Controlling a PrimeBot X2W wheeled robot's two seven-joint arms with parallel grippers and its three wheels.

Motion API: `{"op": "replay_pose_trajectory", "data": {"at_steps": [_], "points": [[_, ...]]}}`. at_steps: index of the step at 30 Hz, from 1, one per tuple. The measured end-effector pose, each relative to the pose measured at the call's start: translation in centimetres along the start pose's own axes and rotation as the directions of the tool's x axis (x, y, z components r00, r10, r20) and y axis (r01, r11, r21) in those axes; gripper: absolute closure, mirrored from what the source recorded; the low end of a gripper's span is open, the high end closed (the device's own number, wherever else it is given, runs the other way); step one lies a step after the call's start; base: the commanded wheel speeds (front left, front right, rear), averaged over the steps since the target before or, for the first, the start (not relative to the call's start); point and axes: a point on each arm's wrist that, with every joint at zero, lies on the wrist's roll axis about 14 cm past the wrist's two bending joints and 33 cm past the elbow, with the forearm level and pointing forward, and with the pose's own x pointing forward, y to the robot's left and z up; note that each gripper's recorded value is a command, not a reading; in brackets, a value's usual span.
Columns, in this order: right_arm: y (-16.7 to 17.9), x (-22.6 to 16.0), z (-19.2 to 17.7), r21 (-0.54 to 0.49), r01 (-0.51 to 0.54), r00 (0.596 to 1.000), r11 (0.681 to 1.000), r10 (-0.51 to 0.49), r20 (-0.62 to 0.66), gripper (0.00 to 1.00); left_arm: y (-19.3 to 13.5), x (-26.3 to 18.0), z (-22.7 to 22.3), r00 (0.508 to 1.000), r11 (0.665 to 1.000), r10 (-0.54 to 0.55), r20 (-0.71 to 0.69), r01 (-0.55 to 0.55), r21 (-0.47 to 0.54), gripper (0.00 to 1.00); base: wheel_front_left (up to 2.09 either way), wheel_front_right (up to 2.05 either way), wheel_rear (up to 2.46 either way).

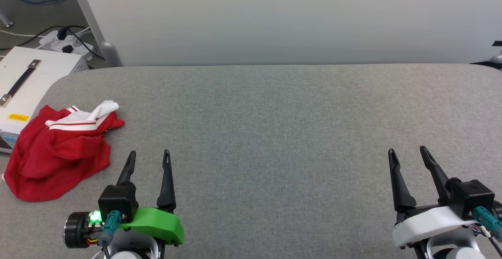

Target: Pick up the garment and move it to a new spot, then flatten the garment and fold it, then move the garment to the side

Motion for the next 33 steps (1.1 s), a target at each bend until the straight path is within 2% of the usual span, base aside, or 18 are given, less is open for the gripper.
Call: {"op": "replay_pose_trajectory", "data": {"at_steps": [33], "points": [[-0.46, -0.33, 0.86, 0.025, 0.016, 0.998, 1.0, -0.017, 0.066, 0.0, -0.86, 0.05, 0.24, 0.999, 0.999, -0.016, 0.047, 0.018, -0.038, 0.0, 0.0, 0.0, 0.0]]}}
